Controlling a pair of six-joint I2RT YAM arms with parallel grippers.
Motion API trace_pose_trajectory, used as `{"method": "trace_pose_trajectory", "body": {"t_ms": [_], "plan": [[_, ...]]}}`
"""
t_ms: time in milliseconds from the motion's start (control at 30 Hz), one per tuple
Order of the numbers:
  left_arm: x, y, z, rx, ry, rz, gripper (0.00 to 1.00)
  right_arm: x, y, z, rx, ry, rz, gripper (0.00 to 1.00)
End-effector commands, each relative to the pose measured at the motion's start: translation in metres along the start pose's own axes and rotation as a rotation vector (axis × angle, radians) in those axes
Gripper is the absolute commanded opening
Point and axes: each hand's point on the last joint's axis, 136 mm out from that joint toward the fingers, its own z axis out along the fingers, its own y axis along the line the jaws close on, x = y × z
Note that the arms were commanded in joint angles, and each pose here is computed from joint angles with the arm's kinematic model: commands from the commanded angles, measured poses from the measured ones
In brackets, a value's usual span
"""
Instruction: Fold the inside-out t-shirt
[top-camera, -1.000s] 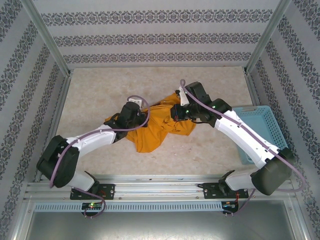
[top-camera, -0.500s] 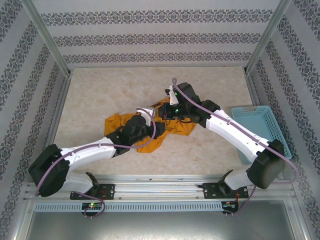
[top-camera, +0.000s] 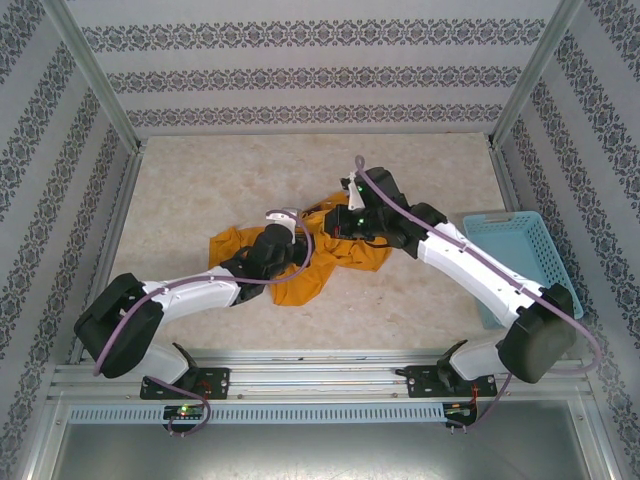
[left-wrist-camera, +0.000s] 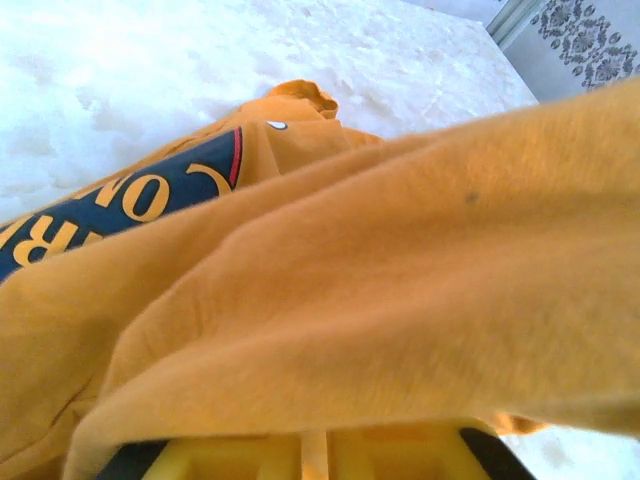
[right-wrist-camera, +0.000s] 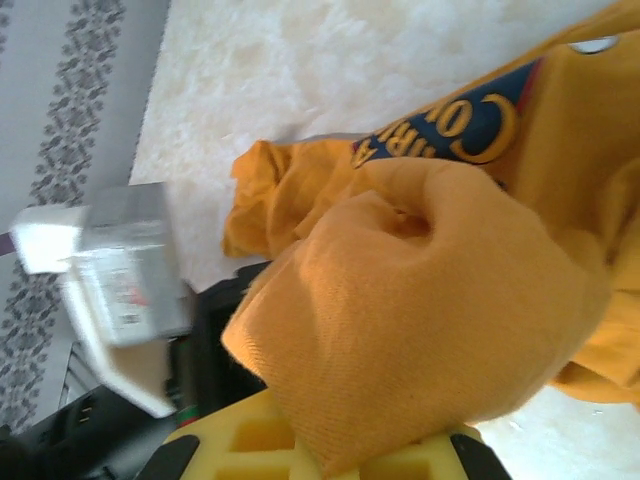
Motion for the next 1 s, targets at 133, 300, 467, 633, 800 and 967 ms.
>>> {"method": "trace_pose_trajectory", "body": {"t_ms": [133,300,467,633,800,967], "plan": [[-0.014,-0.013,0.001,0.064,-0.024,0.025,0.00,-0.021,-0.002,-0.002,0.003,-0.025,-0.027,0.00],[0.006,0.003,0.006,0.042,0.035,-0.003,0.00,-0.037,-0.023,0.007,0.163,-0.022,-0.209,0.00],[0.016,0.017,0.002,0.039,0.050,-0.057,0.00,-0.045,-0.024,0.020,0.219,0.016,-0.366,0.13],[0.020,0.035,0.001,0.042,0.068,-0.122,0.00,-0.029,-0.026,0.037,0.106,0.030,-0.345,0.39],[0.027,0.036,0.005,0.056,0.104,-0.125,0.00,-0.015,-0.035,0.042,0.064,-0.017,-0.377,0.42],[0.030,0.034,0.010,0.069,0.127,-0.118,0.00,-0.018,-0.057,0.044,0.116,-0.065,-0.344,0.44]]}}
